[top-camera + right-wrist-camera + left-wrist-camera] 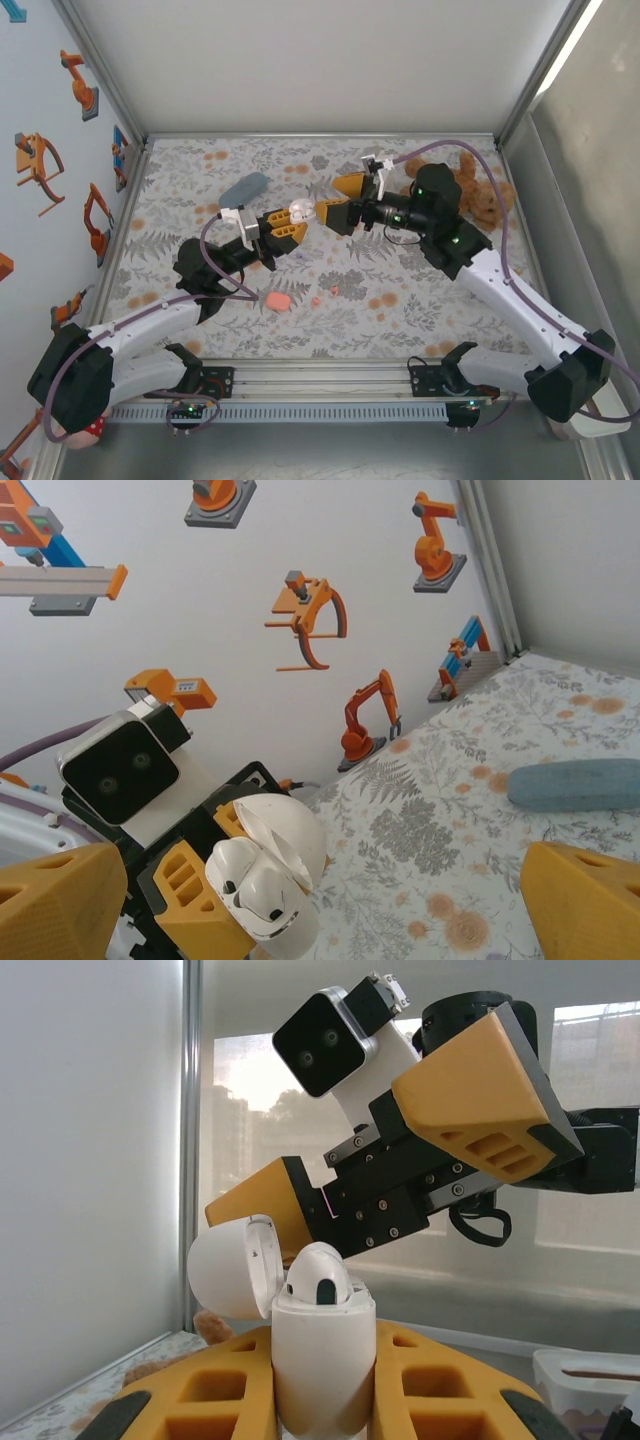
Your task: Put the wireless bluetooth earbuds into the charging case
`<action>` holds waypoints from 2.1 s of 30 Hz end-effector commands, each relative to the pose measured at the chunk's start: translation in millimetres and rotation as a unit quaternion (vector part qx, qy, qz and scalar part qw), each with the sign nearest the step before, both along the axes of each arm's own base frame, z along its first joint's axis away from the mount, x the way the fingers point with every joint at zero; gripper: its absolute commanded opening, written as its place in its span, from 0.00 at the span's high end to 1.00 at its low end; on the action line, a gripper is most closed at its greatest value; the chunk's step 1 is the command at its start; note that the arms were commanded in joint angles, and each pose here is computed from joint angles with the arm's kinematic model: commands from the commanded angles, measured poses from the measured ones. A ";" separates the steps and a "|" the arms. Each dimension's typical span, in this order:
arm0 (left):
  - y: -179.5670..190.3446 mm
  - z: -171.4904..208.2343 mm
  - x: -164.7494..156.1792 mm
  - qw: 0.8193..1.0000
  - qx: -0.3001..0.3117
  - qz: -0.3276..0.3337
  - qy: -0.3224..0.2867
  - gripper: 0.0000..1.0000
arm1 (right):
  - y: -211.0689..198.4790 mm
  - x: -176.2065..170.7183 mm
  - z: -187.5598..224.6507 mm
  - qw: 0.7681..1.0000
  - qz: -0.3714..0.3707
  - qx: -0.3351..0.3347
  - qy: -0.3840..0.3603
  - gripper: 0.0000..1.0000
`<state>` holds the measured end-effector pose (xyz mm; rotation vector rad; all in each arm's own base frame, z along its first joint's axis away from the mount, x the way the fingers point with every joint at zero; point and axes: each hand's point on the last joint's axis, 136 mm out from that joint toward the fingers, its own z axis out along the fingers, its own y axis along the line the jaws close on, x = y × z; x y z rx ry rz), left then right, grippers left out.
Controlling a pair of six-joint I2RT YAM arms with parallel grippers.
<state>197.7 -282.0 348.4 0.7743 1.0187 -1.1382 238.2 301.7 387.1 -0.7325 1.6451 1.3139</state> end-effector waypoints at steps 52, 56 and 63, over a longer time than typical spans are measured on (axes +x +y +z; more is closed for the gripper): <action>1.9 13.4 -10.4 1.000 -0.012 -0.012 -0.019 1.00 | 27.2 -49.8 28.2 0.987 0.159 0.006 0.001 0.24; 1.9 12.5 -10.0 1.000 -0.011 -0.010 -0.018 1.00 | 25.3 -51.7 29.0 0.987 0.158 0.004 -0.006 0.26; 2.0 13.0 -9.8 1.000 -0.011 -0.010 -0.020 1.00 | 23.6 -51.6 25.4 0.988 0.152 -0.002 -0.006 0.30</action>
